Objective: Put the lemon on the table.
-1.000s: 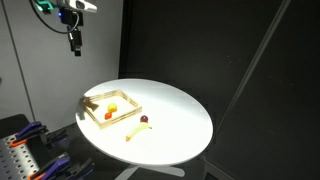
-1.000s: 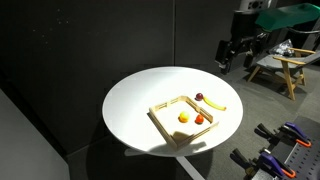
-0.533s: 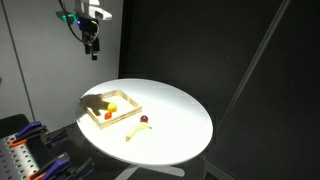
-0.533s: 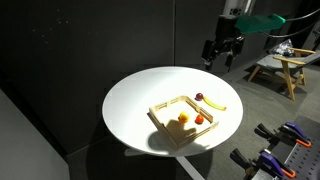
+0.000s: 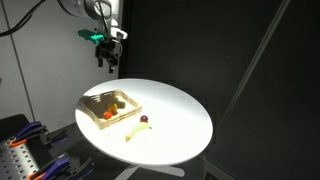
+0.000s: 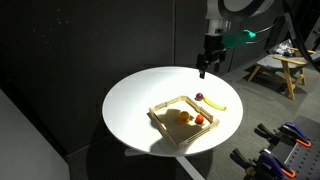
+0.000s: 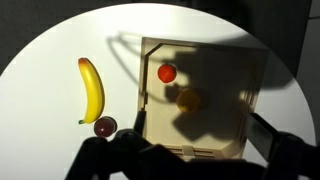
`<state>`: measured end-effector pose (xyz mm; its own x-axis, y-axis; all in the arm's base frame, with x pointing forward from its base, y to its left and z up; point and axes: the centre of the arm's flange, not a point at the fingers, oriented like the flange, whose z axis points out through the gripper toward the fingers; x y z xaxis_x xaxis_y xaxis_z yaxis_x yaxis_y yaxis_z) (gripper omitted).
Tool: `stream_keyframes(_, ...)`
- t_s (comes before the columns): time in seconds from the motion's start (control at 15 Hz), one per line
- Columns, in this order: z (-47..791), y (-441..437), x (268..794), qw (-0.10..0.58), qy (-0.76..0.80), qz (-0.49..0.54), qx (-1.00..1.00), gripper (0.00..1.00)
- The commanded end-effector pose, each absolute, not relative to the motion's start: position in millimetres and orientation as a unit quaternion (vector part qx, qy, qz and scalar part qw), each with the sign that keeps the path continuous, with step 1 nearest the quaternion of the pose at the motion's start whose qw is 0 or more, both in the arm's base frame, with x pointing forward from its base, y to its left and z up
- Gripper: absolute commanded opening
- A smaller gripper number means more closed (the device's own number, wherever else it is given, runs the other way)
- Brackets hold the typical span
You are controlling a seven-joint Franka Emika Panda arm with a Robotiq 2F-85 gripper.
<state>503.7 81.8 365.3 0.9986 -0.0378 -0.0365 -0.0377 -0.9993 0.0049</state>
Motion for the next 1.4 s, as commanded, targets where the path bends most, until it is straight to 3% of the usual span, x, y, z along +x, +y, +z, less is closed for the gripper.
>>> stream_keyframes(0.0,352,74,543,0.016,0.020,-0.021,0.999,1.00)
stream_keyframes(0.6,297,96,572,0.029,0.108,-0.007,0.994,1.00)
stream_keyframes(1.33,271,113,567,0.021,0.118,-0.020,0.993,1.00)
